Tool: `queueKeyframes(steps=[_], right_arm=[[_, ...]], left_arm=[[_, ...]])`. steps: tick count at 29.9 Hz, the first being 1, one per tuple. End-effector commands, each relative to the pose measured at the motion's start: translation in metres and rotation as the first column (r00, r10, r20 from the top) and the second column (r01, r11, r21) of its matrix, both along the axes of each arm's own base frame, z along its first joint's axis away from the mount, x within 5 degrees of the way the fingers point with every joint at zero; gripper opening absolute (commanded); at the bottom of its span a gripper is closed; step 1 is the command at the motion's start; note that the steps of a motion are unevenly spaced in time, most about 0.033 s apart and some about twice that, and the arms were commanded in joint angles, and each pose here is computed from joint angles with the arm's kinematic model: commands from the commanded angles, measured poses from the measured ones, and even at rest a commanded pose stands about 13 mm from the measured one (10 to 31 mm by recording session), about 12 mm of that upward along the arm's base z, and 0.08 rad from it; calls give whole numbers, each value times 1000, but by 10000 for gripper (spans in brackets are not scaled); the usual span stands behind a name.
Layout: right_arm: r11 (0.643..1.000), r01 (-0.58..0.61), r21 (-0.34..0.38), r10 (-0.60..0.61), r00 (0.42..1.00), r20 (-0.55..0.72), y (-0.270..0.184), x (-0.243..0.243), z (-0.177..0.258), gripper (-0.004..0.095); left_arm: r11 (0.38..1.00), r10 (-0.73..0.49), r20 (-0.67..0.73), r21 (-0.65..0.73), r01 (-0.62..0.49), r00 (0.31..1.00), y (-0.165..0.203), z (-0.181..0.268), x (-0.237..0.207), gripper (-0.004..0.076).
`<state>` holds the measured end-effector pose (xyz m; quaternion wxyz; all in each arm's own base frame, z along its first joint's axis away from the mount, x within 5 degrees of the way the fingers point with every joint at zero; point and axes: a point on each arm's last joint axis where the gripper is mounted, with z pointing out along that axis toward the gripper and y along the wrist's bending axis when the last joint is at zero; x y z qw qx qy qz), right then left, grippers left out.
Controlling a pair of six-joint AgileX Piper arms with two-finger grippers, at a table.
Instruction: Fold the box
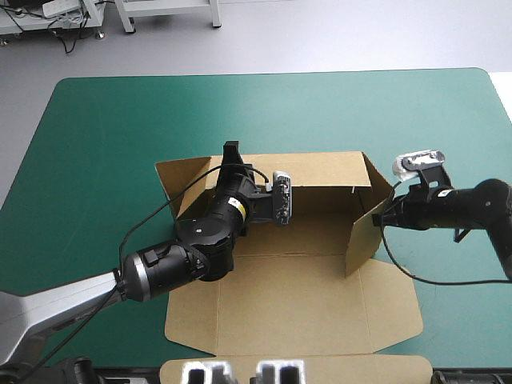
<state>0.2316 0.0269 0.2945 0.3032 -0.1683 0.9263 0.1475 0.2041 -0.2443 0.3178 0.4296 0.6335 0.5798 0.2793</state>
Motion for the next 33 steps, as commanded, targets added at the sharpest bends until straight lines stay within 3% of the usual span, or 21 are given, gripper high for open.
queueKeyframes(steps=[1, 5, 11, 17, 21, 26, 33], right_arm=[[999, 30, 33, -35, 987, 154, 0, -9, 0, -15], [997, 42, 68, -57, 969, 239, 2, -17, -14, -15], [999, -31, 32, 23, 971, 239, 5, -22, -18, -5], [994, -106, -37, 112, 974, 198, 5, -26, -20, 238], [993, -115, -42, 121, 971, 204, 5, -25, -17, 354], [981, -169, -96, 186, 961, 204, 5, -24, -5, 373], [971, -225, -78, 236, 954, 185, 8, -26, 7, 381]], left_arm=[[999, 15, -11, -51, -16, 1000, 2, 11, -4, -10], [997, 24, -18, -67, -25, 1000, 2, 10, -4, -10], [997, 28, -21, -75, -30, 999, 2, 10, -4, -10], [997, 28, -21, -75, -30, 999, 2, 10, -4, -10], [997, 28, -21, -75, -30, 999, 2, 10, -4, -10], [997, 28, -21, -75, -30, 999, 2, 10, -4, -10], [997, 24, -21, -77, -26, 999, 1, 10, -4, -10]])
